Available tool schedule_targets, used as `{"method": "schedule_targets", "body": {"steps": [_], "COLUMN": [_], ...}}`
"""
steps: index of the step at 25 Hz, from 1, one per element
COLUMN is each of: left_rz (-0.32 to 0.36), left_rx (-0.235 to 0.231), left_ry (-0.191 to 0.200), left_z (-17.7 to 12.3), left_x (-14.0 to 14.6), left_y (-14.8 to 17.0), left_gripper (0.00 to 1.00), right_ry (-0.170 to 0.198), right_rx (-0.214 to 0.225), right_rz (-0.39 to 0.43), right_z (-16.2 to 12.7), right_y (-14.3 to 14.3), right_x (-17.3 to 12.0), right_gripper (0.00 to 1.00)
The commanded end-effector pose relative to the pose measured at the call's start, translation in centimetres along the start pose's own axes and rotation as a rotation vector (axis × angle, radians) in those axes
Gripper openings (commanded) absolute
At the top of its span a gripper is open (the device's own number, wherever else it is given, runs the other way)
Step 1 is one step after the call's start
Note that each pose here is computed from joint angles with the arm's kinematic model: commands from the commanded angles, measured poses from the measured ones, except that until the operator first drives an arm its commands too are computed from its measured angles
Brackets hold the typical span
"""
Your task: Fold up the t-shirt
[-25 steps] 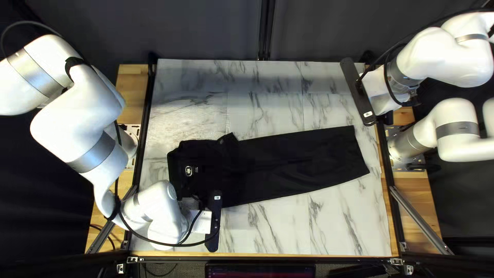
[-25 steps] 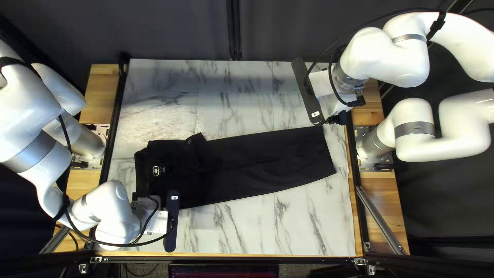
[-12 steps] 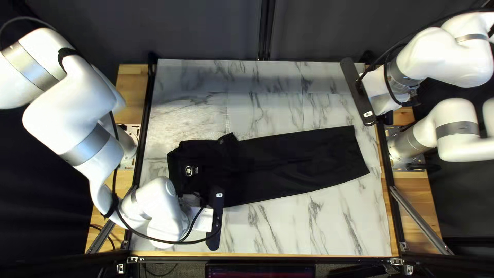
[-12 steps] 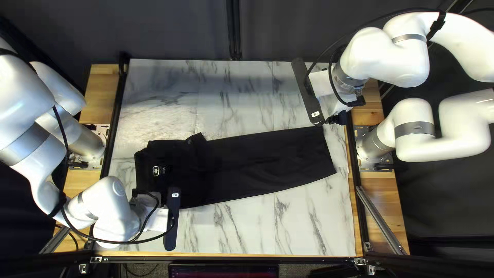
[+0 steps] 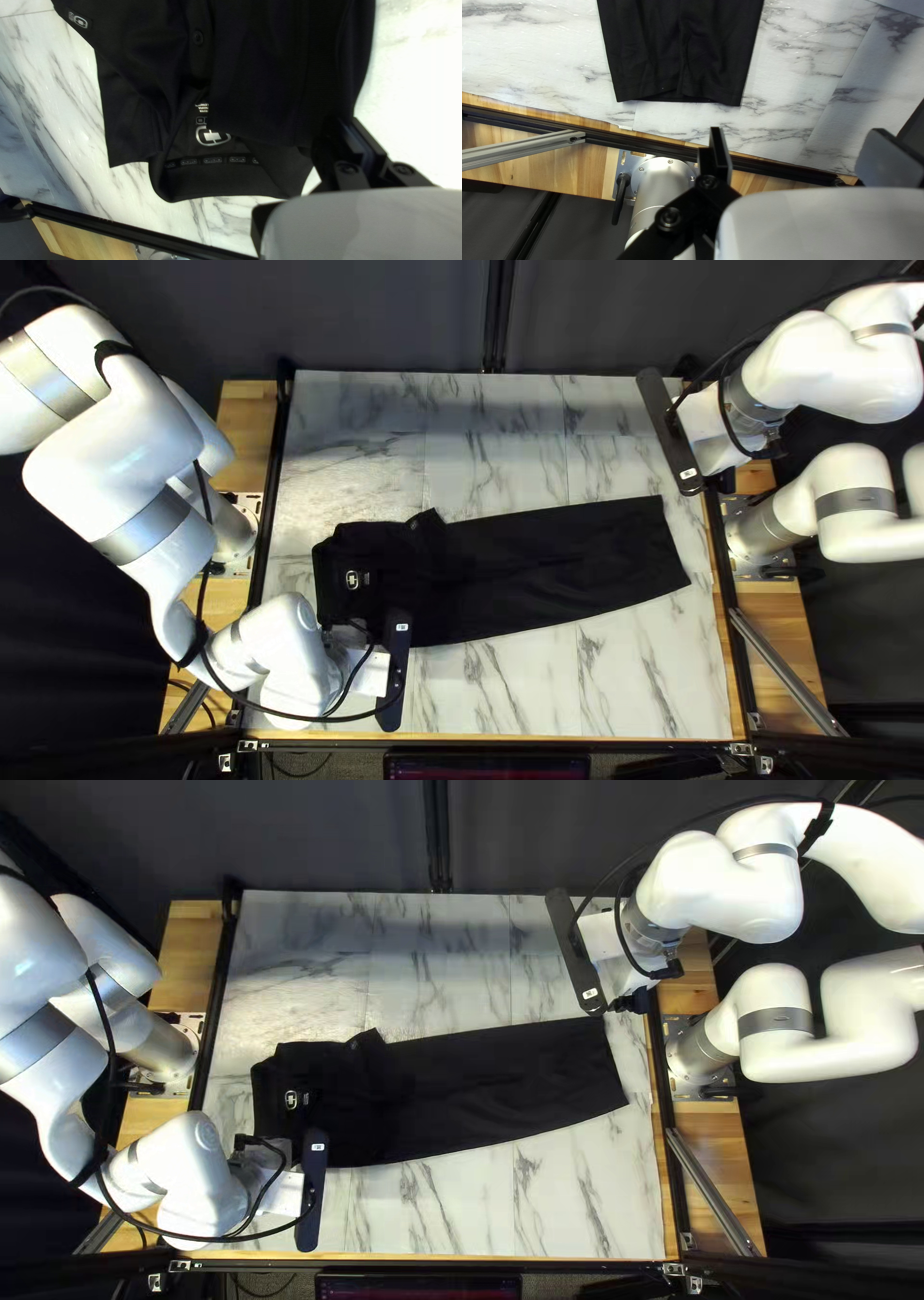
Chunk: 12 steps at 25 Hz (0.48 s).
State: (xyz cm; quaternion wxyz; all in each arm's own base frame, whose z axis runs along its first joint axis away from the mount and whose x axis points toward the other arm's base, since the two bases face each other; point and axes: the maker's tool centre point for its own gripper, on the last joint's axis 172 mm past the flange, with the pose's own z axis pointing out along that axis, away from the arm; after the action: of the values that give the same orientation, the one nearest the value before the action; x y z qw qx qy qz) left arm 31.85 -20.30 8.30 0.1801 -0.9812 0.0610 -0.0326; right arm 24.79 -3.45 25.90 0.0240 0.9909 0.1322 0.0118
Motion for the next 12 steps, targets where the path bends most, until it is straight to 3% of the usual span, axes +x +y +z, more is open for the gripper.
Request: {"method": "schedule_targets", "body": {"steps": [1,12], "left_rz": [0.024,0.123], "left_rx": [0.004,0.024], "left_ry": [0.015,0.063], "left_z": [-0.2,-1.2], "left_x": [1.8,8.2], "left_y": [-1.2,-4.8], "left_gripper": [0.0,0.0], "right_ry": [0.0,0.0], "right_rx": [0.0,0.0], "right_rz": [0.0,0.0], "right_z": [0.0,0.0], "right_y": [0.0,0.0], "right_x": [0.0,0.0], "right_gripper": [1.0,1.0]}}
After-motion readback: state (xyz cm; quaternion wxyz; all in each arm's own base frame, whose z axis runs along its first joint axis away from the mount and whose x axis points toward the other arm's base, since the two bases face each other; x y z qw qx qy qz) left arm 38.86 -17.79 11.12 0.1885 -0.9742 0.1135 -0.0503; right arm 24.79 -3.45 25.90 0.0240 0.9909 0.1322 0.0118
